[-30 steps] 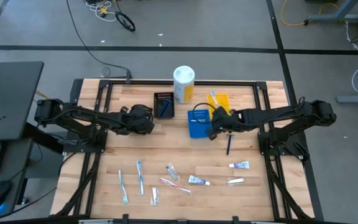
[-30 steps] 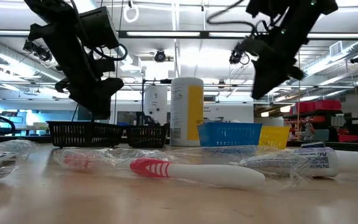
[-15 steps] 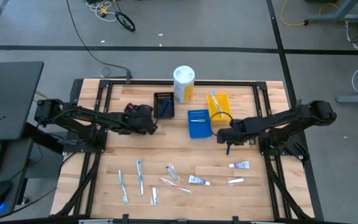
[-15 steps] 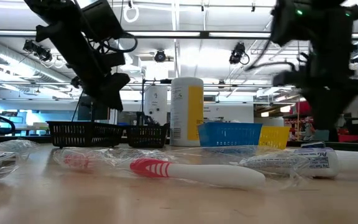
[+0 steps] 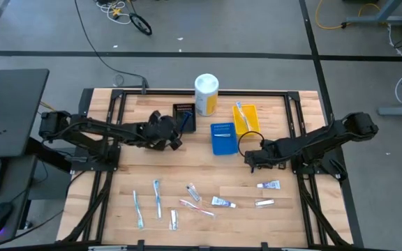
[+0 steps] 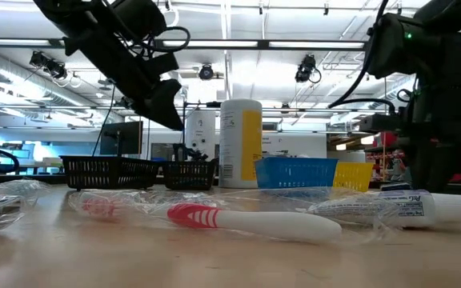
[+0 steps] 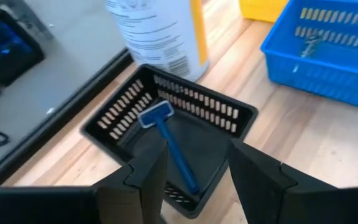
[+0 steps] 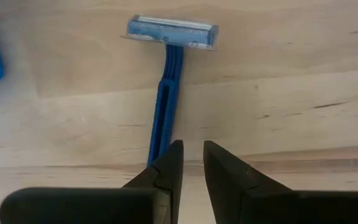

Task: Pick & Place Travel size toiletries
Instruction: Put the blue razor into the right black bin

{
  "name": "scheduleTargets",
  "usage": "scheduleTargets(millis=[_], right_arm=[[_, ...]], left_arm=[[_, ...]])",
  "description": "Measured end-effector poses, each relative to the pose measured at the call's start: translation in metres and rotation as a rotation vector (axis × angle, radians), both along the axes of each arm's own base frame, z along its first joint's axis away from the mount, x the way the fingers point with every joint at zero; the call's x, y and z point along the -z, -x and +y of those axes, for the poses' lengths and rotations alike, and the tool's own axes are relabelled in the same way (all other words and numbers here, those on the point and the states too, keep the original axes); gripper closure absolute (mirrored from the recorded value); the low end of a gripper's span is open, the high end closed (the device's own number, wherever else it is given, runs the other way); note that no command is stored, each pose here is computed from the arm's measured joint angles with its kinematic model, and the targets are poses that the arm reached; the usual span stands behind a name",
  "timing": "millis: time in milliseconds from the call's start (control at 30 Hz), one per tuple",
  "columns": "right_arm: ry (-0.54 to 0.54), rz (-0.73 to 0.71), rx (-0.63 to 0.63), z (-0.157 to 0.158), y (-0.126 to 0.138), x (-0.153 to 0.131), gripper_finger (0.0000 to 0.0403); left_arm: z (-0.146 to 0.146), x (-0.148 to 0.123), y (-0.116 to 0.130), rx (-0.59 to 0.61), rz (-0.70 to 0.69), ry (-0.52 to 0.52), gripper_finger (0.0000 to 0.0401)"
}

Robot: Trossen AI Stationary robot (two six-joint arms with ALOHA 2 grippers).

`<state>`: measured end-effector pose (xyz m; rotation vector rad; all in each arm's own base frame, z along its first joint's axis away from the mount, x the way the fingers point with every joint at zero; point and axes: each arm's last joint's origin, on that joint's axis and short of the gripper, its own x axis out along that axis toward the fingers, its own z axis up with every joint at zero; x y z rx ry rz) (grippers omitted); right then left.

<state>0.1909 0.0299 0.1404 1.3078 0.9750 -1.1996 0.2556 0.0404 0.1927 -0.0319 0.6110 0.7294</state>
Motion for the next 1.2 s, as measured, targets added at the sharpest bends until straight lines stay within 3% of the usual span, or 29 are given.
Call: scheduleTargets(millis=[233, 500, 867, 1067, 1200], right_arm=[[0.006, -0.006, -0.014, 0.000, -0.001, 0.000, 0.0331], [0.100, -0.071, -0.070, -0.002, -0.007, -0.002, 0.0331], [0.135, -0.135, 0.020, -0.009, -0.013, -0.003, 0.0331], [0.058, -0.115, 0.006, -0.008, -0.013, -0.001, 0.0331], [0.080, -0.117, 0.006, -0.009, -0.013, -0.002, 0.0331]], left_arm=[[0.005, 0.000, 0.000, 0.009, -0.009, 0.031, 0.0227], [0.005, 0.000, 0.000, 0.010, -0.009, 0.031, 0.0227], [0.005, 0.000, 0.000, 0.010, -0.010, 0.033, 0.0227], [0.005, 0.000, 0.000, 0.010, -0.010, 0.035, 0.0227], [0.005, 0.000, 0.000, 0.010, -0.010, 0.035, 0.0227]])
